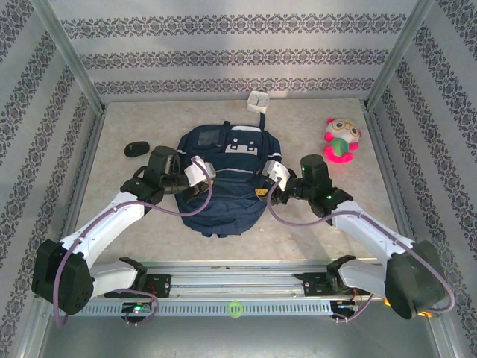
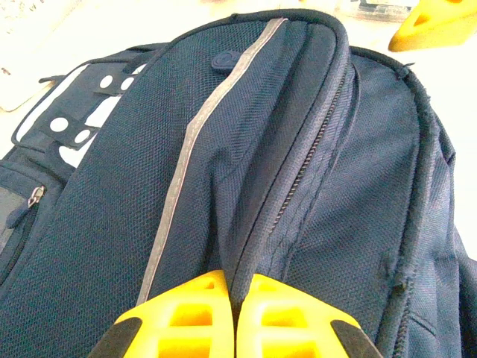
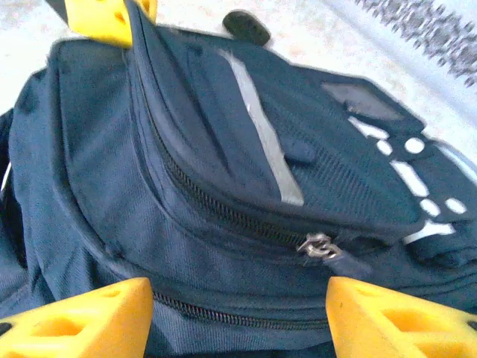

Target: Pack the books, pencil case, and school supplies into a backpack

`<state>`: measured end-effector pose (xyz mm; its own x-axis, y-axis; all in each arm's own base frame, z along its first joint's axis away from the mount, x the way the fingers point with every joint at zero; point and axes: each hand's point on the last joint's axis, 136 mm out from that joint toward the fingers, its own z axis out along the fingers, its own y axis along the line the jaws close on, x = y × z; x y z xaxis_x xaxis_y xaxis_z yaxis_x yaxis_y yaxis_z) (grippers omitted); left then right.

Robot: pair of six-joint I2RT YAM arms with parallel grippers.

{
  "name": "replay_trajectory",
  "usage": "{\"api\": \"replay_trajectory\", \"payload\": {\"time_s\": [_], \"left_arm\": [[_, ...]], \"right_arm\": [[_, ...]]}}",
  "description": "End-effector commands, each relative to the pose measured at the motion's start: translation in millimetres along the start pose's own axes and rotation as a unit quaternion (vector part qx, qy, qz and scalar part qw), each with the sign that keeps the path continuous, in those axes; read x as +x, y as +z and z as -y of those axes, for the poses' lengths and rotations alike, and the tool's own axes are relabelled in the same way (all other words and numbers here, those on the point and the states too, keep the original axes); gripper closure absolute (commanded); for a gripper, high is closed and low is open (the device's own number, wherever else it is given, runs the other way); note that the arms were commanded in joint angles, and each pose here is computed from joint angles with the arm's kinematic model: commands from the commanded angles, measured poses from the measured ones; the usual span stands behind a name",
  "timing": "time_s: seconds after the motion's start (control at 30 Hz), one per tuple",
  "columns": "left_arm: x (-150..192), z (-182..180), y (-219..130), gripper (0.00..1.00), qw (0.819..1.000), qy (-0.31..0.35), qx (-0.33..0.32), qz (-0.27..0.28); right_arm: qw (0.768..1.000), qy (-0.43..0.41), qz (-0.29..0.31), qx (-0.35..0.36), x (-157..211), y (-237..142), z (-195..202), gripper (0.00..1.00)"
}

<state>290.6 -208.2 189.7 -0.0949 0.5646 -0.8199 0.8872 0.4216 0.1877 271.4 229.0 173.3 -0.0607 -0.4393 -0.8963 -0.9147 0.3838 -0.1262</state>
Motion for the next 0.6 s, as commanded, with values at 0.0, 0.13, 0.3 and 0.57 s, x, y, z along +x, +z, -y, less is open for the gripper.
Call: {"api": "replay_trajectory", "payload": {"time_s": [0.0, 0.13, 0.3, 0.57], "left_arm": [[-50, -8, -20, 1.0, 0.995, 0.043, -0.013, 0.094], [-53, -7, -20, 1.0, 0.994, 0.043, -0.006, 0.098], [-55, -2, -21, 1.0, 0.993, 0.044, 0.006, 0.106], [-49, -7, -15, 1.0, 0.995, 0.034, -0.001, 0.093]], "right_arm": [[0.997, -0.024, 0.038, -0.069, -22, 2, -14, 0.38], [0.994, -0.019, 0.046, -0.101, -26, 11, -15, 0.4], [0.993, -0.02, 0.04, -0.11, -23, 22, -10, 0.42], [0.991, -0.042, 0.062, -0.111, -34, 6, -20, 0.41]]}}
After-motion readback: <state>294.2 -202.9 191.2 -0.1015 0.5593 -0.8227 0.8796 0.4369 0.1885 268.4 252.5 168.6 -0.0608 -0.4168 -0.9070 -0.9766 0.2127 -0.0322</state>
